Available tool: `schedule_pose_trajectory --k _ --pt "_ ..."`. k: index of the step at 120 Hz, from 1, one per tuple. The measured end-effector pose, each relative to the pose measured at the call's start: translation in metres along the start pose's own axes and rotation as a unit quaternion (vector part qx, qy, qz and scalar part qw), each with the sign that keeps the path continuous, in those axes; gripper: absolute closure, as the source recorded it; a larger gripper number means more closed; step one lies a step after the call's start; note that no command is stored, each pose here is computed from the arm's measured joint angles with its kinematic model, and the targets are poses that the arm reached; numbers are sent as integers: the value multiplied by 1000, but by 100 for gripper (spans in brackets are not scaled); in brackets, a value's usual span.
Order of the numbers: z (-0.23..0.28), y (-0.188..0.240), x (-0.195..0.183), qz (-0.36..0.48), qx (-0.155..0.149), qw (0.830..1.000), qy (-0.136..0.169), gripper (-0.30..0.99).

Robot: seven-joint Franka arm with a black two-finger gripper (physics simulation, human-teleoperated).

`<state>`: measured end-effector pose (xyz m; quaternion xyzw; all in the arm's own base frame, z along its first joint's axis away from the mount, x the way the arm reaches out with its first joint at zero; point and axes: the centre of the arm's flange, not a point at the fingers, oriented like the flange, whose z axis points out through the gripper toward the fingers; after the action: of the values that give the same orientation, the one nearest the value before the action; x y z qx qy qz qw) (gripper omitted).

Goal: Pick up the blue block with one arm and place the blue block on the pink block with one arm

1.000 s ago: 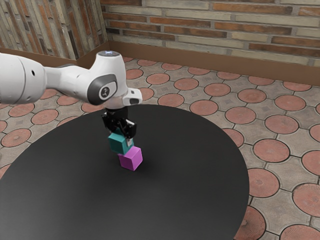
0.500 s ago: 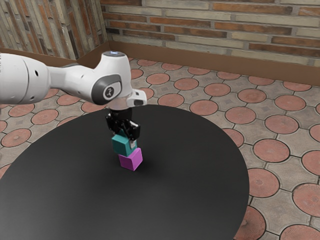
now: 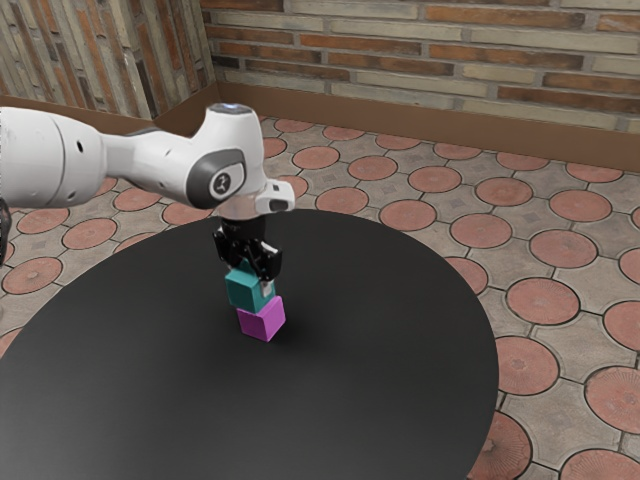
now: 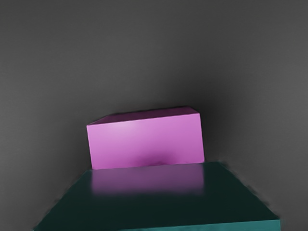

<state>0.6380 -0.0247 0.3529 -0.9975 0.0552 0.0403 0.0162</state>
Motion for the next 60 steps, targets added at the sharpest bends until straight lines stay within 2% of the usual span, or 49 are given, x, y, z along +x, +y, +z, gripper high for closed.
schedule_pose_trajectory --k 30,60 --pt "5 0 6 1 -2 1000 -2 32" --pt "6 1 6 3 -5 1000 -4 11"
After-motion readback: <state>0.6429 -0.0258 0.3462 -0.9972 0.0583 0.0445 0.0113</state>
